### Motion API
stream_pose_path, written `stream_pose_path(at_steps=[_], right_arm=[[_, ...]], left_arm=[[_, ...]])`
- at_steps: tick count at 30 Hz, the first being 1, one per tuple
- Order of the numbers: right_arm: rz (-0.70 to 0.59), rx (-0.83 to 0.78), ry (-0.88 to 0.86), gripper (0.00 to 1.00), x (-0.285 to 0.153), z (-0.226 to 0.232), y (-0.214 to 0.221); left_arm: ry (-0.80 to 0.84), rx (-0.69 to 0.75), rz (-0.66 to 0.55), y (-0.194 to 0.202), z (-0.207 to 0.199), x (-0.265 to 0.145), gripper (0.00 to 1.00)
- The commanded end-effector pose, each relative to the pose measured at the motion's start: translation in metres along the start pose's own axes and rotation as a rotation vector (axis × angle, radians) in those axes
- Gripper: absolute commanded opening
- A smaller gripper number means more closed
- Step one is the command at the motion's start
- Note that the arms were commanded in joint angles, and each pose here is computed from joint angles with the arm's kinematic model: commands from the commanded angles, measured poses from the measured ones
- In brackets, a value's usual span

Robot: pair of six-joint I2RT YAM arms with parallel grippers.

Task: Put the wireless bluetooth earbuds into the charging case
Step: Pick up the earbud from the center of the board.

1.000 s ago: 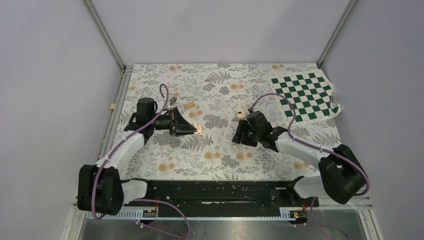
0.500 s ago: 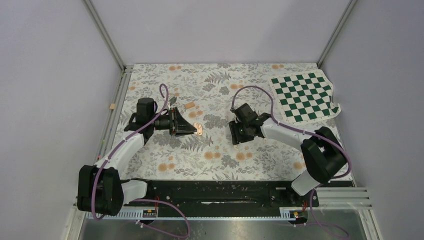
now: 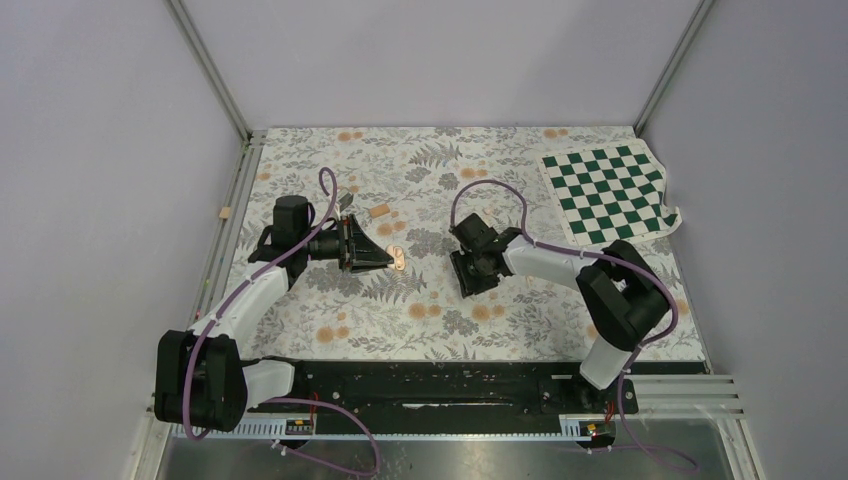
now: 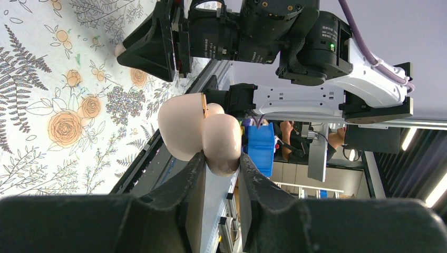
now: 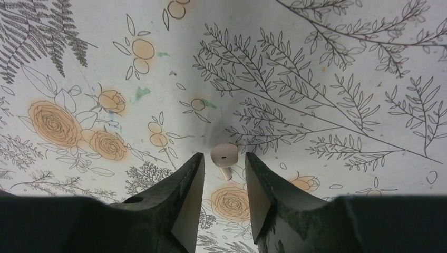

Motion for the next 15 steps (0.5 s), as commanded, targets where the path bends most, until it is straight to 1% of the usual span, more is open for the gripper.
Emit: stream_pose_path(at_steps=[1,3,5,10,13,15], right_arm=[[-0.018,0.0,0.049,0.41,-0.001,-0.001,-0.015],[-0.016,0.001,0.059,0.36,0.0,-0.001,-0.015],[-0.022,0.005,0.06,0.29,-0.001,-0.001,-0.016],[-0.034,0.023,0.044,0.2,-0.007,0.001,-0.019],[-0.057,0.051,0.05,0.07,-0.018,0.002,-0.022],[-0.086,0.075,0.051,0.05,-0.027,0.002,-0.025]], left_arm=[[0.03,0.075,-0.005,0.0,-0.01,-0.003,0.0],[0.032,0.077,-0.004,0.001,-0.01,-0.004,0.0],[0.031,0.077,-0.004,0.002,-0.01,-0.004,0.0],[0.031,0.075,-0.004,0.002,-0.009,-0.004,0.0],[0.03,0.077,-0.005,0.002,-0.009,-0.004,0.0],[0.027,0.073,-0.009,0.002,-0.009,-0.003,0.0]])
Point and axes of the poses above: each gripper's point midway between its finger pads, its own x axis out along the fingers, its own z axis along the line the jaws close on, y = z × x, the point moved 10 cm from there along -x, back along the fingers, and after that the axes turned 14 degrees about -x, right-handed, at the moved point
